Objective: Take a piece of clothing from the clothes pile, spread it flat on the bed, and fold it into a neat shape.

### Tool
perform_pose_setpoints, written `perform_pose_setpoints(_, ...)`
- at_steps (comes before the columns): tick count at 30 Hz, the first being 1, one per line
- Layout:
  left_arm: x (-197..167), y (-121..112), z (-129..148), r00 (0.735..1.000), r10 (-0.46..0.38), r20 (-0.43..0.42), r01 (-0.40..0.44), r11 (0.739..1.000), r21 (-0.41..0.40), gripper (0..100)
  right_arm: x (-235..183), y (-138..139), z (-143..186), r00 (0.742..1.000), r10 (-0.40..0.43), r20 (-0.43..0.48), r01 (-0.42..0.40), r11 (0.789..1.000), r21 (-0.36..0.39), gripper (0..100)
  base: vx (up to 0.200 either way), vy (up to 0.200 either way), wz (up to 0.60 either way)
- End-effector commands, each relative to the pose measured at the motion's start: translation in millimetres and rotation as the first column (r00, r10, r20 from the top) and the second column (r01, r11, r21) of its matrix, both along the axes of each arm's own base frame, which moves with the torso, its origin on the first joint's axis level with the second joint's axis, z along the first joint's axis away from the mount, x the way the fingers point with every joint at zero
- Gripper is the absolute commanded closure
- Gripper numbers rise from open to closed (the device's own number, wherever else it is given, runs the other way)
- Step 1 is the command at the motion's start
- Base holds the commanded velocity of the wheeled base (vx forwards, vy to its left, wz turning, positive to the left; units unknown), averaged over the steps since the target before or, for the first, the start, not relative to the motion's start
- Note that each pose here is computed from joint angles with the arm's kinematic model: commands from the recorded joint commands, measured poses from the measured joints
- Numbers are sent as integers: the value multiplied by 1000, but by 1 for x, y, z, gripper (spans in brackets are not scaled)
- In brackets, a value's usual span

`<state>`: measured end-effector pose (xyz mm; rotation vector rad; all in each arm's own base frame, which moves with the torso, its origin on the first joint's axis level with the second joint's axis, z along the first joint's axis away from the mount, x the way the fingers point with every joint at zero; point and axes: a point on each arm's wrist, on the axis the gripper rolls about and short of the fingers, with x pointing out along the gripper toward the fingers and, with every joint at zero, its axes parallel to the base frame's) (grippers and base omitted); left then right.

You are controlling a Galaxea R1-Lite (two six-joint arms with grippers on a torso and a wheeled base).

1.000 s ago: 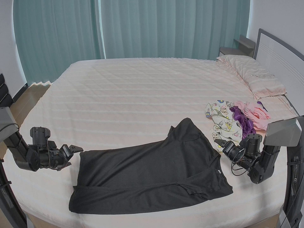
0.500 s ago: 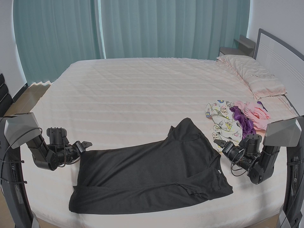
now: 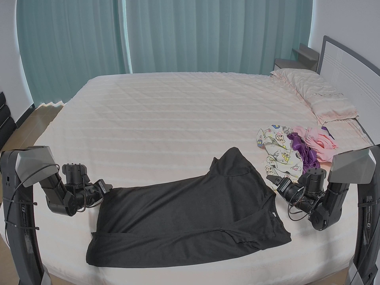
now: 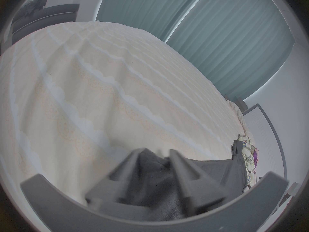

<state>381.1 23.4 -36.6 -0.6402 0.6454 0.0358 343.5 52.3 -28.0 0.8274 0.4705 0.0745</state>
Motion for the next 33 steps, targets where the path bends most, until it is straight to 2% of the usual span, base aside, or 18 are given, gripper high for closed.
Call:
perform_pose_setpoints(1,0,0,-5,1000,-1,-4,1,1000,-4,100,1,1,1,1000,3,6,-3,1000,-1,0,0,0,0)
perform_pose_setpoints(5,3,4,-3,998,12,56,-11,1000,-3,100,9,13,17,998,39,44,-39,999,-15,0,0,0,0)
perform_pose_setpoints(7,3,6,0,996,21,82,-21,1000,0,100,20,21,25,997,75,31,-73,995,-63,0,0,0,0)
perform_pose_setpoints(11,3,6,1,995,26,100,-27,1000,7,100,33,25,31,995,95,35,-91,990,-106,0,0,0,0)
perform_pose_setpoints(13,5,7,4,991,50,127,-50,999,1,100,52,32,31,991,125,44,-117,981,-156,0,0,0,0)
perform_pose_setpoints(18,7,7,7,983,97,155,-94,995,-22,100,75,38,34,987,148,69,-132,971,-197,0,0,0,0)
perform_pose_setpoints(24,6,10,7,982,108,154,-104,994,-30,100,107,45,23,980,198,30,-182,940,-288,0,0,0,0)
perform_pose_setpoints(27,6,10,10,978,148,148,-135,987,-90,100,118,49,13,973,231,10,-215,919,-331,0,0,0,0)
perform_pose_setpoints(28,6,10,10,978,148,148,-135,987,-90,100,118,50,11,972,234,6,-218,917,-334,0,0,0,0)
perform_pose_setpoints(30,6,9,12,976,160,146,-144,983,-115,100,124,57,-1,960,279,-2,-262,898,-353,0,0,0,0)
perform_pose_setpoints(33,6,9,10,977,160,142,-144,983,-115,100,133,62,-11,955,295,-5,-277,891,-360,0,0,0,0)
